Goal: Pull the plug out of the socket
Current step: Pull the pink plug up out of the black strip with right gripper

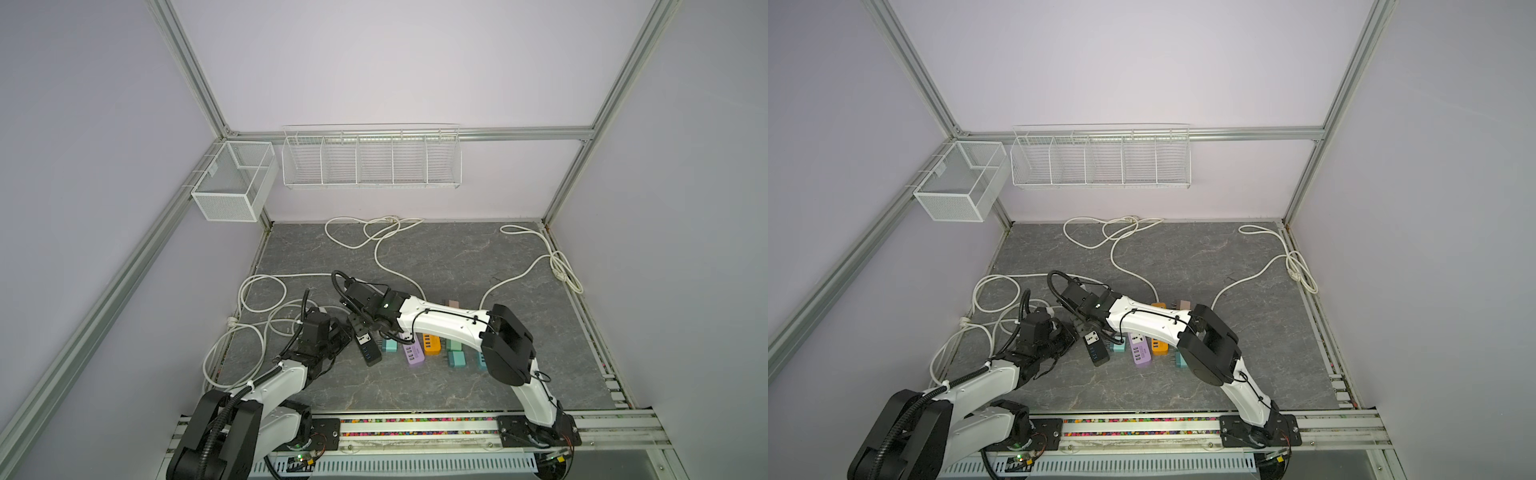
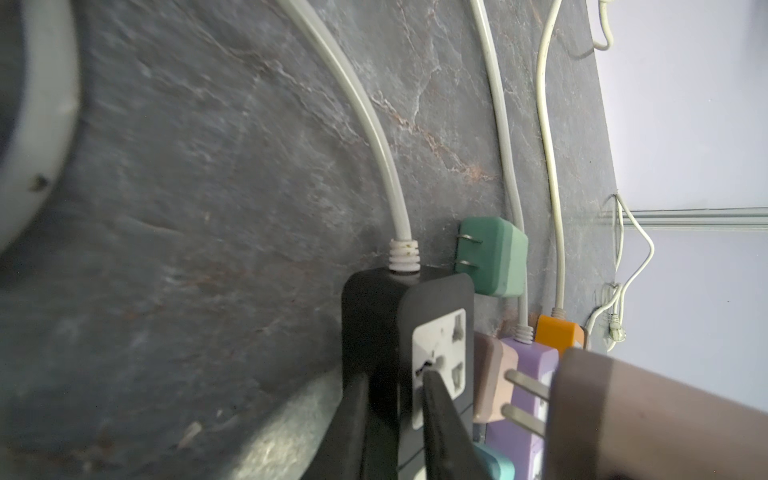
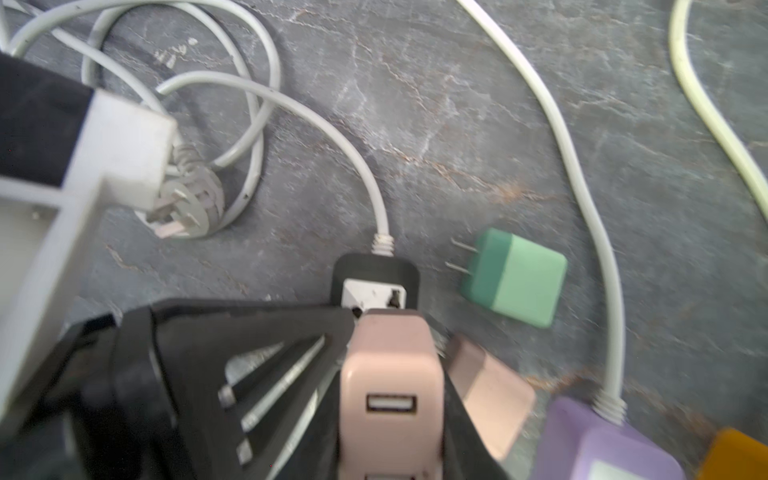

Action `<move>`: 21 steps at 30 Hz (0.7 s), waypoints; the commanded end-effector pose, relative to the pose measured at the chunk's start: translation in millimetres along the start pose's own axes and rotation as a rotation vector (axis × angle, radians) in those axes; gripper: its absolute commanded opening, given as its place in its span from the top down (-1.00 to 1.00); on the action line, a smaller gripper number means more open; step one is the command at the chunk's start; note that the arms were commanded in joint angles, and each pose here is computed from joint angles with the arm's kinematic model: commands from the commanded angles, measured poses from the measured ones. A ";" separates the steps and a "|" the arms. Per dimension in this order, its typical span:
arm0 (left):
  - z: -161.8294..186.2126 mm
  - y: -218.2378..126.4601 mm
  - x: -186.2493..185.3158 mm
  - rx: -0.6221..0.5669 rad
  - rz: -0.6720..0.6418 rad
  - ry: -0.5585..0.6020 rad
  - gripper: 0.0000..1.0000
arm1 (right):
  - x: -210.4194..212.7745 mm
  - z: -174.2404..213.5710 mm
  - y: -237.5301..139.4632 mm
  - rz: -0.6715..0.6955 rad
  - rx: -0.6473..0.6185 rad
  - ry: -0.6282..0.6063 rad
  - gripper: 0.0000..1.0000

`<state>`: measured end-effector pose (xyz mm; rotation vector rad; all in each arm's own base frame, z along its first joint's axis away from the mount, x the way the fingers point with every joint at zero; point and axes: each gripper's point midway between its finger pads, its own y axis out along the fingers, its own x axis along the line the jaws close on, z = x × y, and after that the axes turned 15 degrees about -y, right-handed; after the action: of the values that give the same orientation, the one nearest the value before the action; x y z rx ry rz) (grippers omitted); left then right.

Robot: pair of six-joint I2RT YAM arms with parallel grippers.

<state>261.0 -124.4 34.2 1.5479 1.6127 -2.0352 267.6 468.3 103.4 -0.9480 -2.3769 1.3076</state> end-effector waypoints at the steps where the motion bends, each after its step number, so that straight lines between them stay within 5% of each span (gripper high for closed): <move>1: 28.0 -9.8 84.7 0.094 -0.313 -0.049 0.54 | -20.9 -16.7 -43.9 -0.025 -0.078 0.070 0.66; 12: 17.1 -27.0 19.1 0.080 -0.159 0.014 0.44 | -50.6 12.4 -91.2 -0.059 -0.155 0.201 0.63; 21: 11.8 -51.0 -21.8 0.045 -0.032 0.062 0.35 | -74.3 22.9 -78.4 -0.135 -0.192 0.346 0.60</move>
<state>231.7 -120.3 69.5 1.5889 1.6395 -2.0879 272.5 365.5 149.9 -0.9981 -2.2686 0.9487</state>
